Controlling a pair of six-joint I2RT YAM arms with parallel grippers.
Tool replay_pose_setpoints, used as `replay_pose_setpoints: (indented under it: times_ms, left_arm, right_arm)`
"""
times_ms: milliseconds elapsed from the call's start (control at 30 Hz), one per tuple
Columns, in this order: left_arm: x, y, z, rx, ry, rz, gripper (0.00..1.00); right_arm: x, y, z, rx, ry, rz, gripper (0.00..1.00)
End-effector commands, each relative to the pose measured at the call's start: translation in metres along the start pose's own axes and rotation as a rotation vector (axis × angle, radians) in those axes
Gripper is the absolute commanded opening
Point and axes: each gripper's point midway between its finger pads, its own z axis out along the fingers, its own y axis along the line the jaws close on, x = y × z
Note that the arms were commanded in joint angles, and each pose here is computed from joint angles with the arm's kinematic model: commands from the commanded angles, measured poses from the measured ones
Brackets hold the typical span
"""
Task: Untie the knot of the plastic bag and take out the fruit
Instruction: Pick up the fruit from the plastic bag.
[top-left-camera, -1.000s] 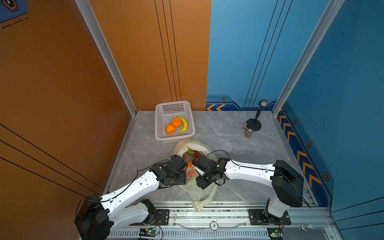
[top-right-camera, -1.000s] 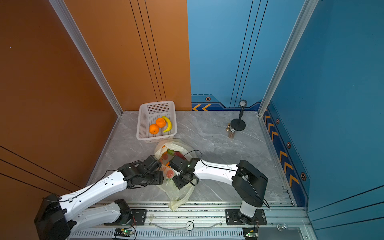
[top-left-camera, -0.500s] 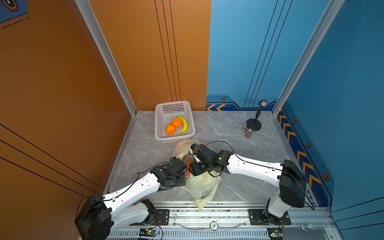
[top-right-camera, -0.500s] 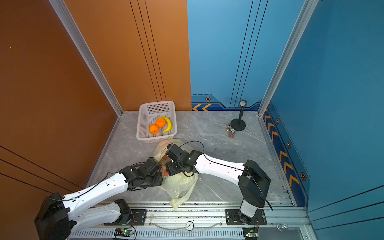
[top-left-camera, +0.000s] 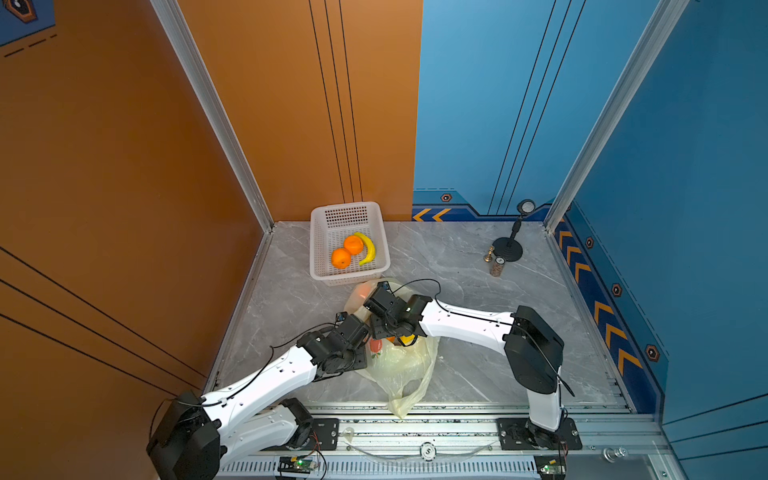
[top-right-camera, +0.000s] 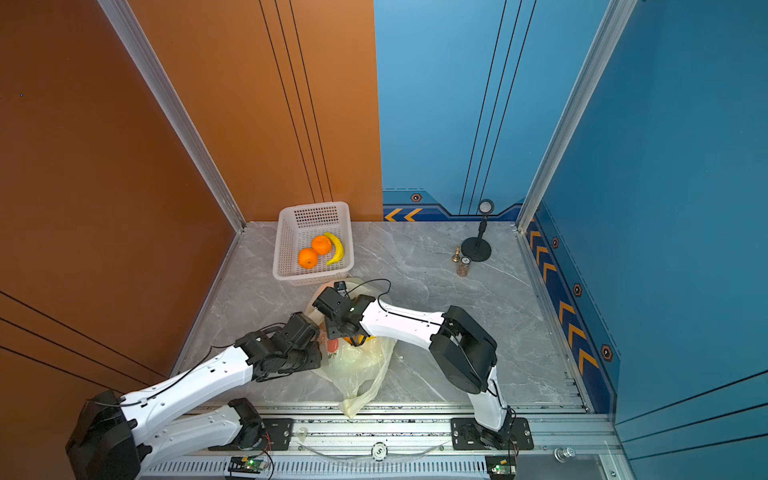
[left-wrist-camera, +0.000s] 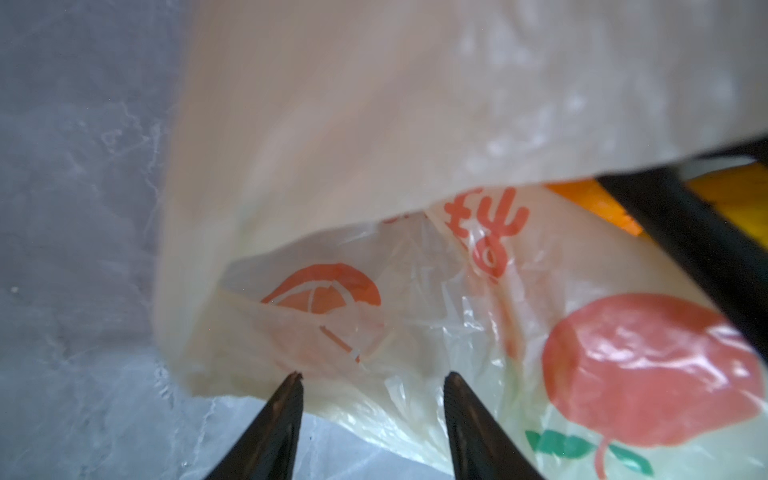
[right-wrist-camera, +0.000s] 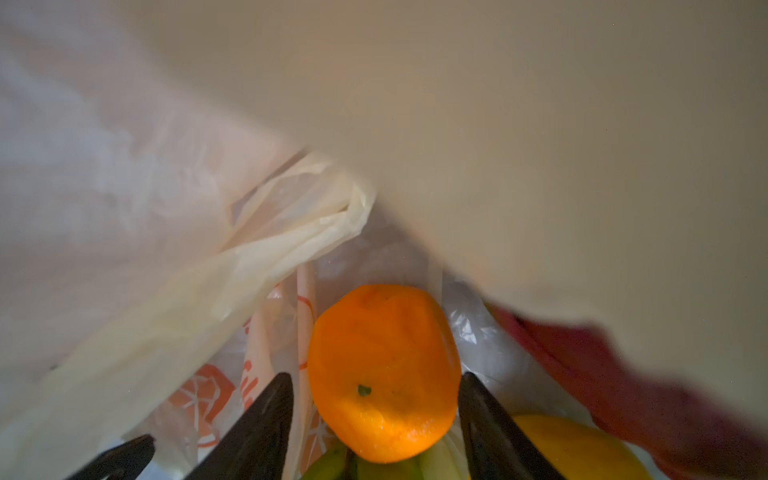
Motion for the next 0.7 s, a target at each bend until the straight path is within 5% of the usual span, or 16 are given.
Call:
replay_pose_setpoints:
  times_ms: [0,200,367,433,667]
  left_arm:
    - [-0.001,0.012,-0.001,-0.040,-0.012,0.000,0.58]
    - [-0.008,0.009,-0.006,-0.029,-0.029,-0.002,0.66]
    - [-0.018,0.002,-0.015,-0.005,-0.051,0.006,0.72]
    - [-0.024,-0.004,-0.019,0.016,-0.065,0.008,0.74]
    - [-0.034,-0.042,-0.016,0.220,-0.039,-0.017,0.77]
  right_arm:
    - [0.014,-0.009,0.009,0.072,0.060,0.004,0.67]
    - [0.031,-0.010,0.031,0.092,0.111,-0.032,0.70]
    - [0.029,-0.006,0.035,0.064,0.113,-0.030,0.57]
    - [0.028,-0.003,0.034,0.037,0.117,-0.023,0.60]
    - [0.042,0.003,0.050,-0.041,0.186,0.049,0.54]
